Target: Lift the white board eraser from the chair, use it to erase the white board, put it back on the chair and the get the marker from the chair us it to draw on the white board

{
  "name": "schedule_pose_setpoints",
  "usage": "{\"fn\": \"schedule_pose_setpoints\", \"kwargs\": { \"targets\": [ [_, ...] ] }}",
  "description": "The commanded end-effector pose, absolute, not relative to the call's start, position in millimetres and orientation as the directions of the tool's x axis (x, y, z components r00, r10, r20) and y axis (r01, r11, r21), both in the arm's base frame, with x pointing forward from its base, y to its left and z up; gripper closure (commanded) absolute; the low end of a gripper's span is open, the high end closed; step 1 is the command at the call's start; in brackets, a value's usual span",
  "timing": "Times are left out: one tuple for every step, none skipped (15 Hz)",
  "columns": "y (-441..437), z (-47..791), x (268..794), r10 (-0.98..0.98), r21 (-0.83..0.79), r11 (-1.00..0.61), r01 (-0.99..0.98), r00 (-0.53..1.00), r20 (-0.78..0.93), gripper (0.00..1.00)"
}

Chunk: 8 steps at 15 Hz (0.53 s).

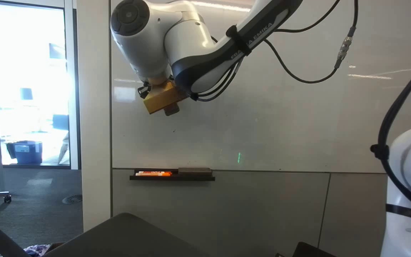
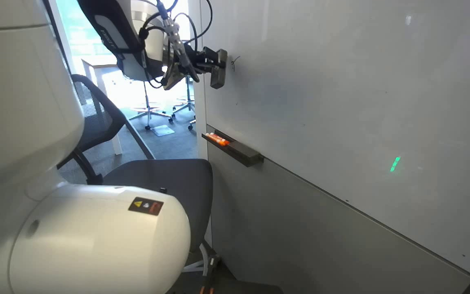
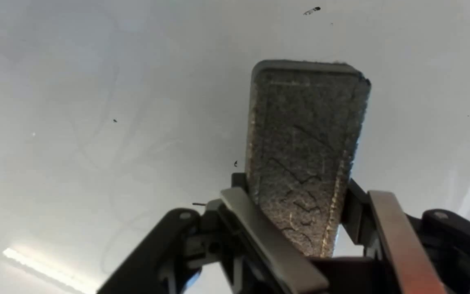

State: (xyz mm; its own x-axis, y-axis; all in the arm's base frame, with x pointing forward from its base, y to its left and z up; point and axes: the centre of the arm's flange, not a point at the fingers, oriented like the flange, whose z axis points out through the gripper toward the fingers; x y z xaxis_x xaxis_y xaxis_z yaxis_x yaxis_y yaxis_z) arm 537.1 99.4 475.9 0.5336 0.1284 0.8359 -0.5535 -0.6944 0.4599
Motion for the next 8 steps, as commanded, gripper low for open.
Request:
{"fn": "schedule_pose_setpoints", "kwargs": {
  "targets": [
    [90.7,464.1,555.6,0.130,0.395,-0.702,-0.593,0.439,0.889,0.69],
    [91.2,460.2,557.8,0.134,0.380,-0.705,-0.599,0.414,0.900,0.69],
    [90.8,458.0,559.8,0.127,0.359,-0.712,-0.604,0.392,0.911,0.69],
    [89.7,456.1,560.9,0.113,0.334,-0.716,-0.613,0.370,0.922,0.69],
    [87.7,454.8,562.0,0.096,0.311,-0.722,-0.617,0.356,0.930,0.69],
    [83.6,453.7,562.6,0.067,0.281,-0.723,-0.631,0.341,0.938,0.69],
    [79.3,452.7,562.6,0.048,0.258,-0.719,-0.645,0.324,0.945,0.69],
    [72.6,451.4,562.1,0.028,0.242,-0.712,-0.660,0.317,0.948,0.69]
  ]
}}
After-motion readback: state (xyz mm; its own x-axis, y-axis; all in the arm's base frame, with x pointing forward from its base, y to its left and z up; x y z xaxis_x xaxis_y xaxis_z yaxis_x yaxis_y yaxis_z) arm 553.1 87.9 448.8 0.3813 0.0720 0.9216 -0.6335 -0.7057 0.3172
